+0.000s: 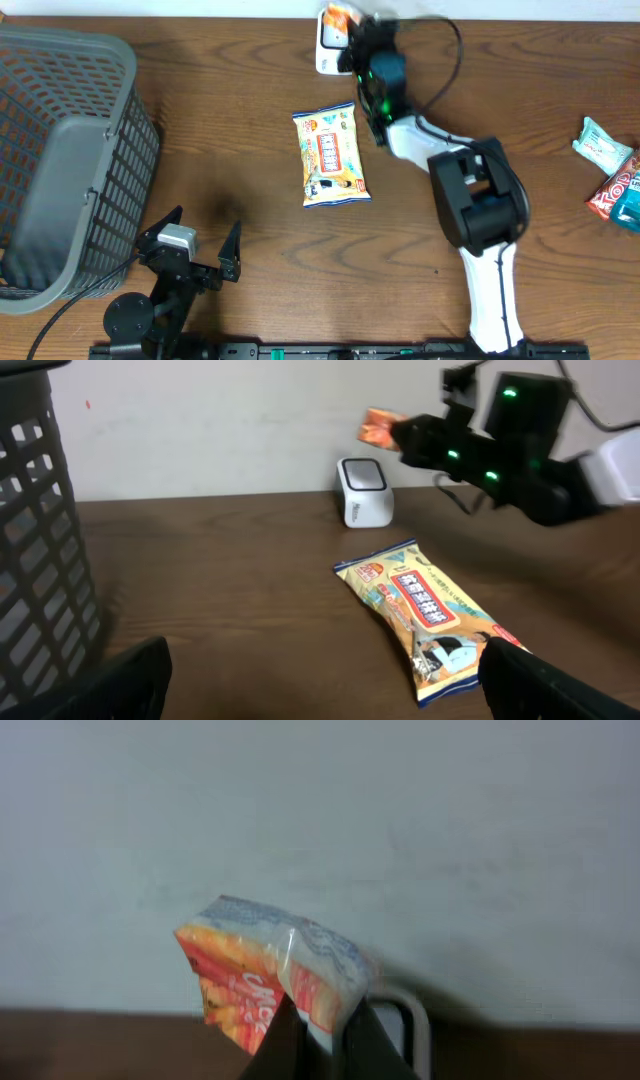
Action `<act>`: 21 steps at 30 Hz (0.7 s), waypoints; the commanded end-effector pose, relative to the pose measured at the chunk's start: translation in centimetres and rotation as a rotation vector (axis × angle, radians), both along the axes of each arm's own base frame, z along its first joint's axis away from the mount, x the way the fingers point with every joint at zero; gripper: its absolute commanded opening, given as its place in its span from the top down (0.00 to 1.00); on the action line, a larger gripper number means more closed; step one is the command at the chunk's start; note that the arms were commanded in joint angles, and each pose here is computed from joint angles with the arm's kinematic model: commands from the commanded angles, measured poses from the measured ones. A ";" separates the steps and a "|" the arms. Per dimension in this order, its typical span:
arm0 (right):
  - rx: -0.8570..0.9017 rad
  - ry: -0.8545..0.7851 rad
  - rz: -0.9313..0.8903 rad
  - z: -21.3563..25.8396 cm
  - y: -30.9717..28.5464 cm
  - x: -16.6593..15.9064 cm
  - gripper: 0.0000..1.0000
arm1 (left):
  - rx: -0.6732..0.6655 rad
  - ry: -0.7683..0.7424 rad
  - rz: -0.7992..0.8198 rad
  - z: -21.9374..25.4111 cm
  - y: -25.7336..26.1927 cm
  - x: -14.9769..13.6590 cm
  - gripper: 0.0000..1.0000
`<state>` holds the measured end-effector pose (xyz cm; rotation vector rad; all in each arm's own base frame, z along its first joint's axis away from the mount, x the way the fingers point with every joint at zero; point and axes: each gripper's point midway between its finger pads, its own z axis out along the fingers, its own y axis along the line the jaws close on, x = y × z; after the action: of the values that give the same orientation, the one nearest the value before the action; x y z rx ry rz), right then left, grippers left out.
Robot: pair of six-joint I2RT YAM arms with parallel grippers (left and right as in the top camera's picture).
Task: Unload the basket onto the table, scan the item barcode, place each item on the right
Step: 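Lift the orange box and hold it at the scanner window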
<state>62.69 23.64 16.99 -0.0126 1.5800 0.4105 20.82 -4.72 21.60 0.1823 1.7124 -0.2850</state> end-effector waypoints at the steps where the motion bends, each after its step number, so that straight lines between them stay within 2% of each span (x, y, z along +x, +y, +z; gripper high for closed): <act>1: -0.051 -0.012 -0.012 -1.4 0.4 2.3 0.99 | 0.014 -0.012 0.000 0.3 0.0 -0.1 0.02; 6: -0.067 0.025 -0.029 -3.8 0.8 4.1 0.99 | 0.014 -0.012 0.000 0.3 0.0 -0.1 0.02; 11: -0.077 0.048 -0.058 -5.0 0.4 4.3 0.99 | 0.014 -0.012 0.000 0.3 0.0 -0.1 0.02; 17: -0.049 -0.016 -0.059 -1.2 0.4 4.2 0.99 | 0.014 -0.012 0.000 0.3 0.0 -0.1 0.02; 21: -0.063 0.015 -0.067 2.4 0.0 3.7 0.99 | 0.014 -0.012 0.000 0.3 0.0 -0.1 0.02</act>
<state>66.46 24.28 11.34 -0.0250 1.7009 0.3177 20.82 -4.72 21.59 0.1822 1.7128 -0.2851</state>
